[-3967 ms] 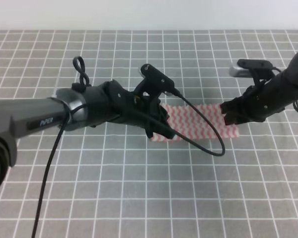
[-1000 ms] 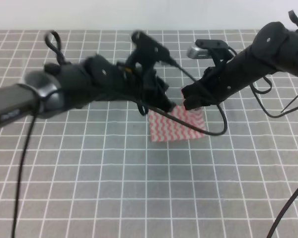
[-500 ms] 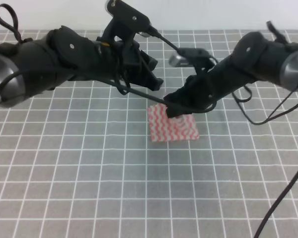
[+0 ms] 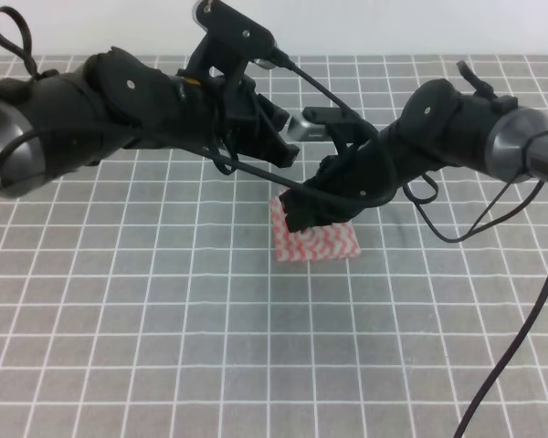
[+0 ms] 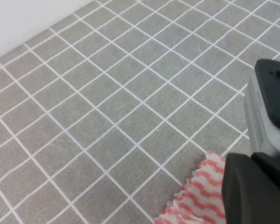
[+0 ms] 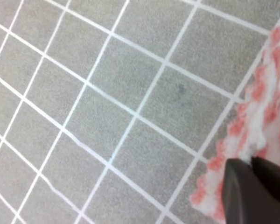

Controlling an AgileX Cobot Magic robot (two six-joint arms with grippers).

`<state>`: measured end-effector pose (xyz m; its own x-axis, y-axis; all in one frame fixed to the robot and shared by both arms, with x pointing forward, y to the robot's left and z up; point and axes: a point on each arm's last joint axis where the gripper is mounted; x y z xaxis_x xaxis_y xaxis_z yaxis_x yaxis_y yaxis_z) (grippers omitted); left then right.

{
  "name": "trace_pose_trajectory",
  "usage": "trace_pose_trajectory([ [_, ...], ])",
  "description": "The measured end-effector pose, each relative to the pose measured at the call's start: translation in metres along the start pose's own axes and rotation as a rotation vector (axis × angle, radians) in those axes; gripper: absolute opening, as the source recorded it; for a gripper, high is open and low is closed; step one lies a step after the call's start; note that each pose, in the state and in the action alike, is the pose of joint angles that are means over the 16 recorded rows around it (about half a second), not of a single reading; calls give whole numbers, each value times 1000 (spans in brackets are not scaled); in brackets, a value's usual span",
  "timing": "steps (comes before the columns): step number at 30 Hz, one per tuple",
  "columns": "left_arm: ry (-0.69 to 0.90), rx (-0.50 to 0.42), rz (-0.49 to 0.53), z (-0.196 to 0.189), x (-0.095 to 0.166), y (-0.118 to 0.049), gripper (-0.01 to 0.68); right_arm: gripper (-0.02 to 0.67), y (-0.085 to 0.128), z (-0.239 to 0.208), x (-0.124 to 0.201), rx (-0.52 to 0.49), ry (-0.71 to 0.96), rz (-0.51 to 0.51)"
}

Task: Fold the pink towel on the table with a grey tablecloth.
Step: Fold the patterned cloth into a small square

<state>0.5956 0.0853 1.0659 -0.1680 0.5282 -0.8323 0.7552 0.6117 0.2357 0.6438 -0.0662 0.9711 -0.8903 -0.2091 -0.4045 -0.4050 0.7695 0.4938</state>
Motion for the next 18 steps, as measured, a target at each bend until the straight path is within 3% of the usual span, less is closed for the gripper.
trace_pose_trajectory([
  [8, 1, -1, 2, 0, 0, 0, -2, 7, 3, 3, -1, -11, -18, 1],
  [18, 2, 1, 2, 0, 0, 0, -2, 155, 7, 2, -2, -54, -34, 11],
])
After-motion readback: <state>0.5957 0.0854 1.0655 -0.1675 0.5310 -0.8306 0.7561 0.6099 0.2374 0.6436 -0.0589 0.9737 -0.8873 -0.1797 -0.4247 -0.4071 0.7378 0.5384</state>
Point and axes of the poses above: a point on each arm's last joint axis where the gripper is mounted, z pointing out along that axis toward the gripper, y along the wrist's bending axis when the last joint is at zero, x = y × z, and after that the axes turned 7 degrees about z, right-handed
